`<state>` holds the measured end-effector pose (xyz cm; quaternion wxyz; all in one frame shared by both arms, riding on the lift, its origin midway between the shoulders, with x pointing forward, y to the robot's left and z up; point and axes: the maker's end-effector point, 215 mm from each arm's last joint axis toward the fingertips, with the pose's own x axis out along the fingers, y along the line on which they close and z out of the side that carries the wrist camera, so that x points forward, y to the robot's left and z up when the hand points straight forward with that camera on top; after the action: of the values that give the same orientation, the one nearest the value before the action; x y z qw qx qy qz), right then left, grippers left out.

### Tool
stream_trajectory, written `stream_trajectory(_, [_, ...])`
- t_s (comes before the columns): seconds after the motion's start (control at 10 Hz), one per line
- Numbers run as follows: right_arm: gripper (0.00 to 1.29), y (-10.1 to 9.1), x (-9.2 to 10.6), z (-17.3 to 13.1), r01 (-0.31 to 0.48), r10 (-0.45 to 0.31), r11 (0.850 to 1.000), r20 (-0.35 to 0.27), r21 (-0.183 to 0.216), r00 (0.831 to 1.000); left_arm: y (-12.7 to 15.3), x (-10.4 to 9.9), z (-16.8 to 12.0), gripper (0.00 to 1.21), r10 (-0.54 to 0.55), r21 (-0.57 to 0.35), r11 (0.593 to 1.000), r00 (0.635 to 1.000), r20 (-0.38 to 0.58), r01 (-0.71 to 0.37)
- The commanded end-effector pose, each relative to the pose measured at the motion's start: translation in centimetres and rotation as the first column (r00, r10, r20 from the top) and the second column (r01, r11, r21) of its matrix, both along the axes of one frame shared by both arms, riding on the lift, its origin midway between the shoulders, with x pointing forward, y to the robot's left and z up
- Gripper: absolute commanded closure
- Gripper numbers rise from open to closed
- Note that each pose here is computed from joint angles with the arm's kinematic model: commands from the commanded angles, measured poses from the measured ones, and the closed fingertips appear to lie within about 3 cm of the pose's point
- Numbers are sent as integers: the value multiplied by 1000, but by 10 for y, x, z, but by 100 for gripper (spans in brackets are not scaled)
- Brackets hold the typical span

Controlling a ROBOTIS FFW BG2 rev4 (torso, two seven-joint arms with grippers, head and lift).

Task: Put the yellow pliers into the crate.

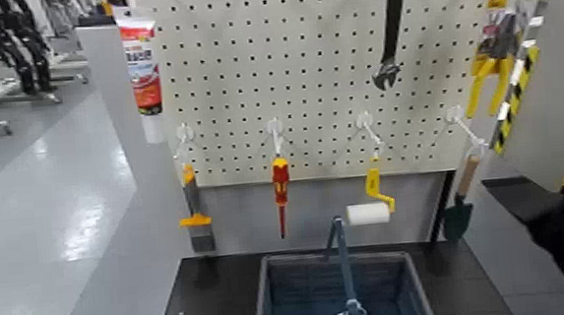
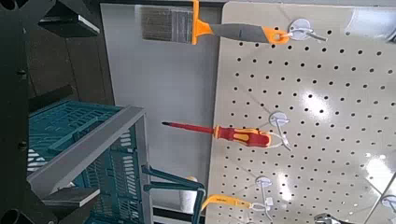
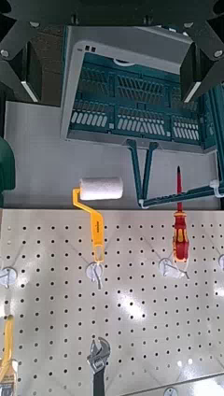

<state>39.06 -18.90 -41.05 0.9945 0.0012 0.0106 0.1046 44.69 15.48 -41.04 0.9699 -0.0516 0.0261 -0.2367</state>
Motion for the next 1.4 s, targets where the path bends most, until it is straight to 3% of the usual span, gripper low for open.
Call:
stream_trajectory(0.1, [18, 0, 0, 0, -1, 1, 1000, 0, -2, 1000, 0, 1, 1, 10, -5, 0, 1000, 1000, 2, 5])
stream_trajectory(0.4, [18, -1, 2, 5, -19, 20, 1000, 15, -14, 1000, -1, 1, 0, 10, -8, 0, 1000, 1000, 2, 8])
stream_trajectory(0.7, [18, -14, 12, 14, -25, 26, 999, 27, -35, 999, -3, 2, 0, 10, -11, -1, 1000, 1000, 0, 11])
stream_trajectory(1.4, [18, -64, 63, 49, 9, -9, 1000, 10, 2, 1000, -4, 3, -1, 10, -14, -2, 1000, 1000, -4, 14])
